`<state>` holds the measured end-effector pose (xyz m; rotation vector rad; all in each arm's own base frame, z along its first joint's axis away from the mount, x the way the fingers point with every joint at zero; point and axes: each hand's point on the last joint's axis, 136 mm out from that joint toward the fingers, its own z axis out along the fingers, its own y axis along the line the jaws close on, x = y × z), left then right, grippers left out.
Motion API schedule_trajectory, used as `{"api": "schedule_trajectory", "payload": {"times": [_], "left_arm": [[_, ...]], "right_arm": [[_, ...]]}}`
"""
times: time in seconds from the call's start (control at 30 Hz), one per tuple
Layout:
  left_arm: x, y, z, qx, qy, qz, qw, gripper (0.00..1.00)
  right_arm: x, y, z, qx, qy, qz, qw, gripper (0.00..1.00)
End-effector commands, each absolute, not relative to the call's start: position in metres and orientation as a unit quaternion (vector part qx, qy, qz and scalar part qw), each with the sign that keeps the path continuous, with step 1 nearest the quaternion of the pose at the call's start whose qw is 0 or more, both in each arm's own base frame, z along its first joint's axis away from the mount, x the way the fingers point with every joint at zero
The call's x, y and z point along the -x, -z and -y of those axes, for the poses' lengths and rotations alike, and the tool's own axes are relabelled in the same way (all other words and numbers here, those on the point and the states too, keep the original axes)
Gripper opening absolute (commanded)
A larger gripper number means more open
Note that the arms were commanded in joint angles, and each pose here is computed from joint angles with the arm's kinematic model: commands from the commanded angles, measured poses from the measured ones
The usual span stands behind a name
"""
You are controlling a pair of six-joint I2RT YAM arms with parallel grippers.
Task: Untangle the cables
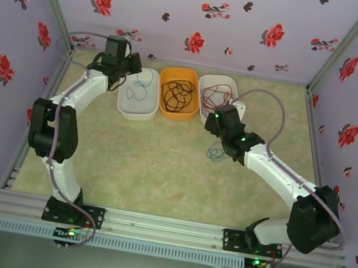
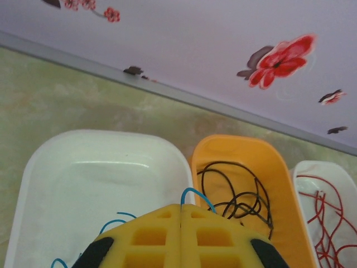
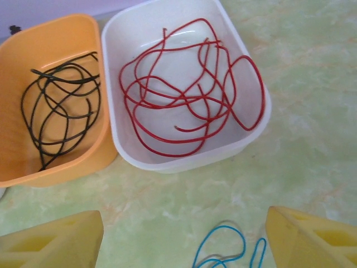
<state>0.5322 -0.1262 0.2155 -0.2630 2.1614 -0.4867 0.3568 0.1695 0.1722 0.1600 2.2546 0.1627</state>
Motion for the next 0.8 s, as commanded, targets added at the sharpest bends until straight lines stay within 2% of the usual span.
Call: {"api": "schedule_trajectory", "payload": {"times": [0.0,0.1,0.33,0.4,0.53,0.77], "left_arm": [[-0.538,-0.200,0.120,0.130,0.182,-0.879,0.422,0.00],[-0.537,-0.180,0.120,0.134,0.174,-0.889,0.401,0.00],[-0.534,-0.156,0.115,0.139,0.154,-0.901,0.382,0.10],[-0.533,-0.152,0.114,0.139,0.150,-0.903,0.377,0.18],[-0.532,-0.151,0.114,0.138,0.149,-0.905,0.375,0.43],[-0.521,-0.176,0.117,0.127,0.158,-0.896,0.395,0.62]], "right_arm": [[-0.355,-0.174,-0.149,-0.087,-0.027,-0.902,0.422,0.78],[-0.355,-0.173,-0.144,-0.095,-0.017,-0.902,0.420,0.79],[-0.353,-0.169,-0.134,-0.111,-0.006,-0.904,0.413,0.79],[-0.352,-0.168,-0.132,-0.113,-0.004,-0.904,0.411,0.79],[-0.350,-0.164,-0.126,-0.120,0.005,-0.907,0.404,0.80],[-0.347,-0.154,-0.113,-0.140,0.021,-0.913,0.384,0.80]]}}
